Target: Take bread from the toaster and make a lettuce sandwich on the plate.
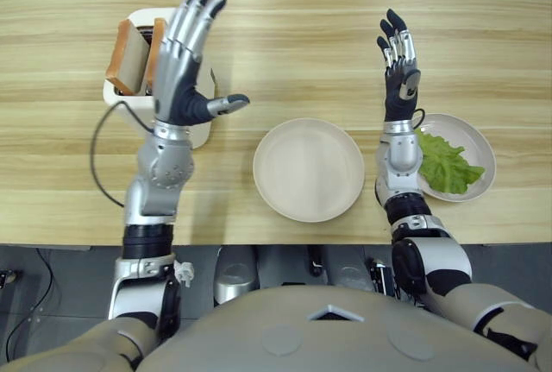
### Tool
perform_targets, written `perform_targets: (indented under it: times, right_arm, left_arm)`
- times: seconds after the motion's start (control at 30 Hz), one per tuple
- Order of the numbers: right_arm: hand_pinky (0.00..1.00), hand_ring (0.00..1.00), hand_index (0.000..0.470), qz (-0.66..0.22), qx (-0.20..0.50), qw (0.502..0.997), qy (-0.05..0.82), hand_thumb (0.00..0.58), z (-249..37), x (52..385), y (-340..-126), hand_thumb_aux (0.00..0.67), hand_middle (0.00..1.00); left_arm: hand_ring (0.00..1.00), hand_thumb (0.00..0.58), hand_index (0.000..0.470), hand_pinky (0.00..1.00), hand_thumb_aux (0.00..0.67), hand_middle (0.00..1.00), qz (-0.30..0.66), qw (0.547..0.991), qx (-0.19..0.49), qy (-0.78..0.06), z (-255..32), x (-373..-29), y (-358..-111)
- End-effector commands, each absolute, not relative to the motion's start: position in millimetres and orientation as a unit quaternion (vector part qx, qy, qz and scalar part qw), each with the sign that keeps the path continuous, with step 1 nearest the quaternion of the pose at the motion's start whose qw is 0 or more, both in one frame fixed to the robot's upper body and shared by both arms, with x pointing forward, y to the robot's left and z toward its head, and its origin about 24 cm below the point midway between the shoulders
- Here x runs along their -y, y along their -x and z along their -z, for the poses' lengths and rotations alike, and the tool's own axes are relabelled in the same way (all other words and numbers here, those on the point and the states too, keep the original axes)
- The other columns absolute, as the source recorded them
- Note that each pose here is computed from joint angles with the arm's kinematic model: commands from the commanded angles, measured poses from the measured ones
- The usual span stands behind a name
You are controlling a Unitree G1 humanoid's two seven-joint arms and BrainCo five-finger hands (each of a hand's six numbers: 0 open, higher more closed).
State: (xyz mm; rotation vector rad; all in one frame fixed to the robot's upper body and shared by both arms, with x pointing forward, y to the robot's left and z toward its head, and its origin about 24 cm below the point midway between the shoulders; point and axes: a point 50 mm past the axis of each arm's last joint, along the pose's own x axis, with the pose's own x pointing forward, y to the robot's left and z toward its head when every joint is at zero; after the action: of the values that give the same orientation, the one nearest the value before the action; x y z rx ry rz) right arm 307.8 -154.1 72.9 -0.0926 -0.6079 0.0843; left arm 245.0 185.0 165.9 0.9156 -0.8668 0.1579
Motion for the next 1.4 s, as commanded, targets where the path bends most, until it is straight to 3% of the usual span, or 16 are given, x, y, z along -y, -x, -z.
perform_targets:
  times: [0.03, 0.2, 0.5, 0.8, 1.37, 1.4]
  right_arm:
    - [0.00, 0.00, 0.000, -0.045, 0.289, 0.955, 0.043, 0.000, -69, 151, -308, 0.000, 0.00]
    - [0.00, 0.00, 0.000, -0.048, 0.290, 0.955, 0.042, 0.000, -69, 149, -308, 0.000, 0.00]
    - [0.00, 0.00, 0.000, -0.049, 0.292, 0.954, 0.040, 0.000, -68, 147, -307, 0.000, 0.00]
    - [0.00, 0.00, 0.000, -0.050, 0.291, 0.955, 0.039, 0.000, -68, 145, -309, 0.000, 0.00]
    - [0.00, 0.00, 0.000, -0.051, 0.294, 0.954, 0.037, 0.000, -69, 145, -308, 0.000, 0.00]
    - [0.00, 0.00, 0.000, -0.052, 0.294, 0.954, 0.036, 0.000, -69, 144, -308, 0.000, 0.00]
  left_arm:
    - [0.00, 0.000, 0.000, 0.00, 0.000, 0.00, -0.129, 0.784, 0.372, -0.480, -183, -211, -238]
    - [0.00, 0.000, 0.000, 0.00, 0.000, 0.00, -0.184, 0.772, 0.251, -0.555, -165, -258, -245]
    - [0.00, 0.000, 0.000, 0.00, 0.000, 0.00, -0.245, 0.783, 0.116, -0.560, -135, -311, -245]
    - [0.00, 0.000, 0.000, 0.00, 0.000, 0.00, -0.202, 0.798, 0.053, -0.566, -115, -307, -253]
    - [0.00, 0.005, 0.002, 0.00, 0.003, 0.00, -0.187, 0.823, -0.002, -0.536, -90, -316, -260]
    - [0.00, 0.258, 0.117, 0.00, 0.171, 0.00, -0.181, 0.825, -0.005, -0.536, -87, -314, -260]
